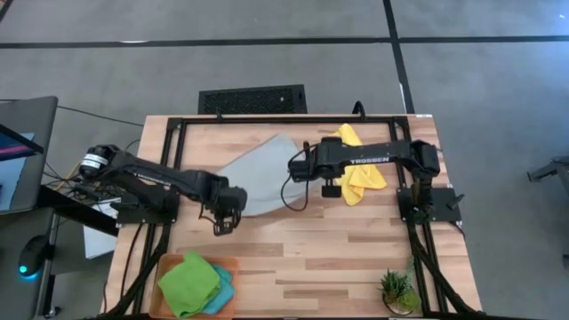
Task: Fold microfiber towels
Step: Fold the gray microfiber towel
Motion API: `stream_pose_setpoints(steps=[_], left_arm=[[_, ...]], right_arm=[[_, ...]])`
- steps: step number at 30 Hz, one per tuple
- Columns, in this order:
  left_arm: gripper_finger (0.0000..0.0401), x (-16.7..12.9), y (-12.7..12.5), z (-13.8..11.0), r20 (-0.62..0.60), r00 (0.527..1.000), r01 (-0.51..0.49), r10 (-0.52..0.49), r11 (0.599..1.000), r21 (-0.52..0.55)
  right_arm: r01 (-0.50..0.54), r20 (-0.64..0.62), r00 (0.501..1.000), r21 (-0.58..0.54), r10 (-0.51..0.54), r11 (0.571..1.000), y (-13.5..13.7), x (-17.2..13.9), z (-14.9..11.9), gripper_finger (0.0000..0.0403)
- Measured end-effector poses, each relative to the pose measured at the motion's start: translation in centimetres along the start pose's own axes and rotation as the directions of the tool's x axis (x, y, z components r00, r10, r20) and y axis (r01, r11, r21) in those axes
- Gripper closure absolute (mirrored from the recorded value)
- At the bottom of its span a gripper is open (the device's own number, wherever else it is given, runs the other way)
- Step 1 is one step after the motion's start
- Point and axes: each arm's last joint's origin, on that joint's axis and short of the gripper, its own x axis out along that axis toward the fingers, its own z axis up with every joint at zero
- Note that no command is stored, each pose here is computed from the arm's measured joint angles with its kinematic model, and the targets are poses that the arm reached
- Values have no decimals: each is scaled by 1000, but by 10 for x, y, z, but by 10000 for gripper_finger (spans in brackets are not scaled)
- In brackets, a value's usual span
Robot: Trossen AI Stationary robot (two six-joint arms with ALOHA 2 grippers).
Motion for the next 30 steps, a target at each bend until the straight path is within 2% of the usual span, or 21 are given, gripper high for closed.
stream_pose_setpoints(steps=[7,12,17,23,27,30], left_arm=[[401,7,-30,-4,22,999,34,-34,999,-15],[401,16,-45,-6,18,1000,24,-23,999,-25],[401,26,-44,-5,9,997,-75,77,988,-131],[401,31,-44,-4,8,992,-121,126,969,-213],[401,28,-41,-12,-13,973,-223,229,933,-283],[401,26,-39,-21,-61,946,-321,319,888,-329]], right_arm=[[-14,14,1000,-75,16,997,34,11,1,394],[6,94,996,-117,5,993,44,9,7,394],[50,227,974,-95,-27,994,32,11,23,394],[68,330,943,-62,-44,996,10,17,37,394],[72,374,925,-17,-61,997,-8,22,43,394],[72,395,916,25,-76,997,-22,27,46,394]])
